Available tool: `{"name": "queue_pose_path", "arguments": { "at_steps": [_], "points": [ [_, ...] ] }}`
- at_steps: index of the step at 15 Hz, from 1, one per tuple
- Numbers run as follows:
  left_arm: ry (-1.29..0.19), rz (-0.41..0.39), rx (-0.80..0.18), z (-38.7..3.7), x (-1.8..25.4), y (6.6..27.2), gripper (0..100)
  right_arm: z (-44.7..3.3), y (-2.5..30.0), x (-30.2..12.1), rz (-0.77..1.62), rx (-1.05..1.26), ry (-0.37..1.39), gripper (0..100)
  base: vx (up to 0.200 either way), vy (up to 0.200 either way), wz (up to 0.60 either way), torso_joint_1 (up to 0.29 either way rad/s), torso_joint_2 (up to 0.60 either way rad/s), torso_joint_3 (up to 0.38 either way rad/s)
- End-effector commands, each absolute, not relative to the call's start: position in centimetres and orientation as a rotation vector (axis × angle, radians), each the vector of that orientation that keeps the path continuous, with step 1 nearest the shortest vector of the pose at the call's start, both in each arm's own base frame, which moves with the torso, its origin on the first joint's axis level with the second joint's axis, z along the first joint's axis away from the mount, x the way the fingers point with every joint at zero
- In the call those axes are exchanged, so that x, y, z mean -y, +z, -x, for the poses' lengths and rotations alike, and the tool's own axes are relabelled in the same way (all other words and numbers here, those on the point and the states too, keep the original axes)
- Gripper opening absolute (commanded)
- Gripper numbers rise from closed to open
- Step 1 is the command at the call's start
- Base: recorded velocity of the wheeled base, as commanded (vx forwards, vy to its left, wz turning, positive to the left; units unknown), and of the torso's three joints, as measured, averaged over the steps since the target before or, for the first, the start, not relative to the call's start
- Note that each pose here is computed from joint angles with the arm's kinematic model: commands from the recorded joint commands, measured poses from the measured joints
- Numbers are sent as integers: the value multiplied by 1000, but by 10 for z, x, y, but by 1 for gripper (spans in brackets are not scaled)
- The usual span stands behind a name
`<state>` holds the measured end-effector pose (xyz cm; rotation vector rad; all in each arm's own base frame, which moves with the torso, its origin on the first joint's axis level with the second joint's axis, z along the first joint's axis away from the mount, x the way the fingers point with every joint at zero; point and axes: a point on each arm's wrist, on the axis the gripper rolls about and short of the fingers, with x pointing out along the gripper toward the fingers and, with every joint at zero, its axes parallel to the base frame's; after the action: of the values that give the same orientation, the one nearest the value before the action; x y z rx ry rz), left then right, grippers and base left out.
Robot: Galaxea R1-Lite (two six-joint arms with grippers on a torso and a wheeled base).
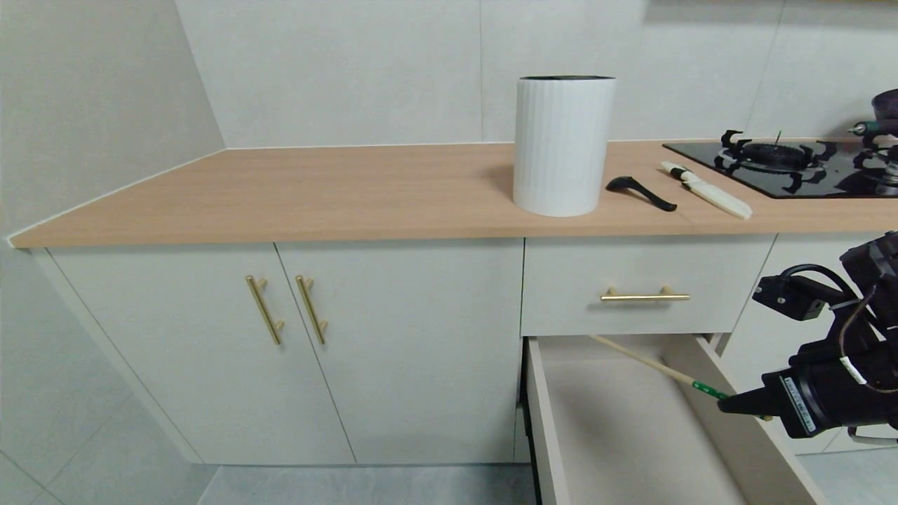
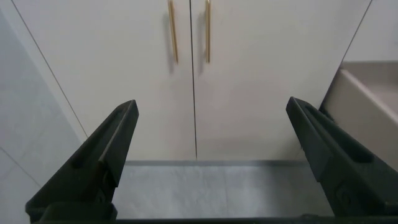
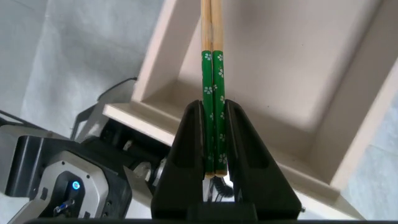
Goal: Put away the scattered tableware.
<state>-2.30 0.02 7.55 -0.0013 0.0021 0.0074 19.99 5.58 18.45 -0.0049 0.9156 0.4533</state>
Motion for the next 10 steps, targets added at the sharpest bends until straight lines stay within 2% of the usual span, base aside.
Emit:
{"name": "queue_pose_path", "arguments": {
  "at_steps": [1,5,10],
  "points": [
    [8,2,-3,23,0,75,100,-202,181,-58,8,-930,460,0,0,0,0,-129,456,320],
    [8,2,-3,23,0,75,100,-204,176,-61,13,-937,467,0,0,0,0,-89,409,309],
    [8,2,-3,23,0,75,100,-214,168,-64,13,-920,469,0,0,0,0,-13,55,34]
  ]
}}
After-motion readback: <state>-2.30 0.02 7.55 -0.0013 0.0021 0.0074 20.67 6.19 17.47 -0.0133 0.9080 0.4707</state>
